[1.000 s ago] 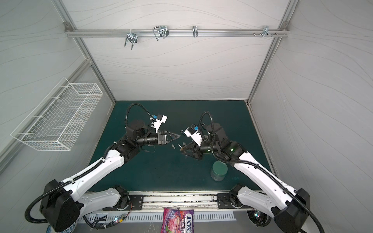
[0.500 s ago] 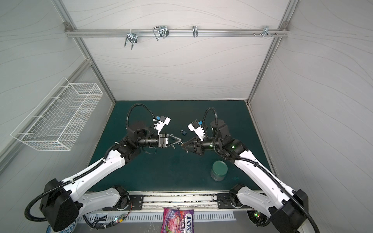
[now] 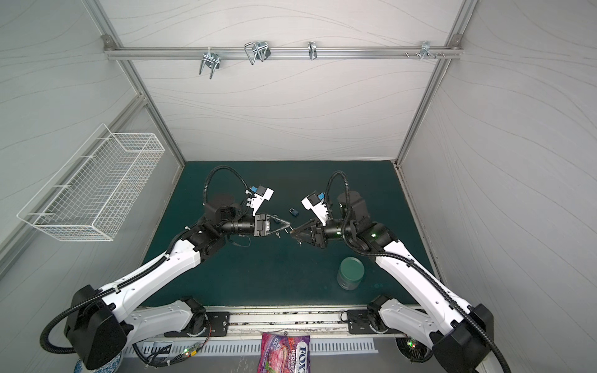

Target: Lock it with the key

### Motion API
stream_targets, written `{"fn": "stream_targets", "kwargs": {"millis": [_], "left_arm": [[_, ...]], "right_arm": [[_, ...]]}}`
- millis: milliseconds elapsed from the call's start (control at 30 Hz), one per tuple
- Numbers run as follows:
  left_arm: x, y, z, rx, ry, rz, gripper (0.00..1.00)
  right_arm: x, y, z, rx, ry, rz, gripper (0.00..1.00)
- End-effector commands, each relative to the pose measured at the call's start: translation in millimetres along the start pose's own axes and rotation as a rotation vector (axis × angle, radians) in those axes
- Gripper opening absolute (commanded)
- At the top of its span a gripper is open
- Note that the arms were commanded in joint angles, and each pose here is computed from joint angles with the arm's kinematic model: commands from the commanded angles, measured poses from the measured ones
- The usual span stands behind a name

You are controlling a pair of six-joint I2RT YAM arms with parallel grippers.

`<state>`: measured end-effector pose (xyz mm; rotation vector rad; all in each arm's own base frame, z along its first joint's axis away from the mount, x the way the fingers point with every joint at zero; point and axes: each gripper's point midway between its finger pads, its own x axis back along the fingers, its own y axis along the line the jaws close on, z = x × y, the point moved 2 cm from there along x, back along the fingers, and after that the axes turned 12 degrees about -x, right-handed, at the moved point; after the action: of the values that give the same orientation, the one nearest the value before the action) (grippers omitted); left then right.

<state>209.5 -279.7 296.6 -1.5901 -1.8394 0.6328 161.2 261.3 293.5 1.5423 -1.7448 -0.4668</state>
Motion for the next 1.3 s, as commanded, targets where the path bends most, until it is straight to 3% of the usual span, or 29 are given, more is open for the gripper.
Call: {"fn": "stream_targets", "kwargs": {"millis": [0, 200, 400, 700, 1267], "left_arm": [[0, -15, -19, -0.067, -0.038, 0.02, 0.12], [4, -16, -21, -0.066, -0.048, -0.006, 0.0], [10, -22, -25, -0.073, -0.078, -0.036, 0.0], [13, -37, -34, -0.092, -0.106, -0.078, 0.0], [2, -38, -31, -0.069, -0.119, -0.101, 0.0]], "right_arm": [[5, 10, -3, 0.038, -0.007, -0.026, 0.0], [11, -1, -4, 0.139, -0.037, 0.122, 0.0], [7, -6, -5, 0.365, -0.055, 0.314, 0.0], [-7, 4, -15, 0.621, -0.09, 0.459, 0.0], [-9, 4, -25, 0.656, -0.14, 0.556, 0.0]]}}
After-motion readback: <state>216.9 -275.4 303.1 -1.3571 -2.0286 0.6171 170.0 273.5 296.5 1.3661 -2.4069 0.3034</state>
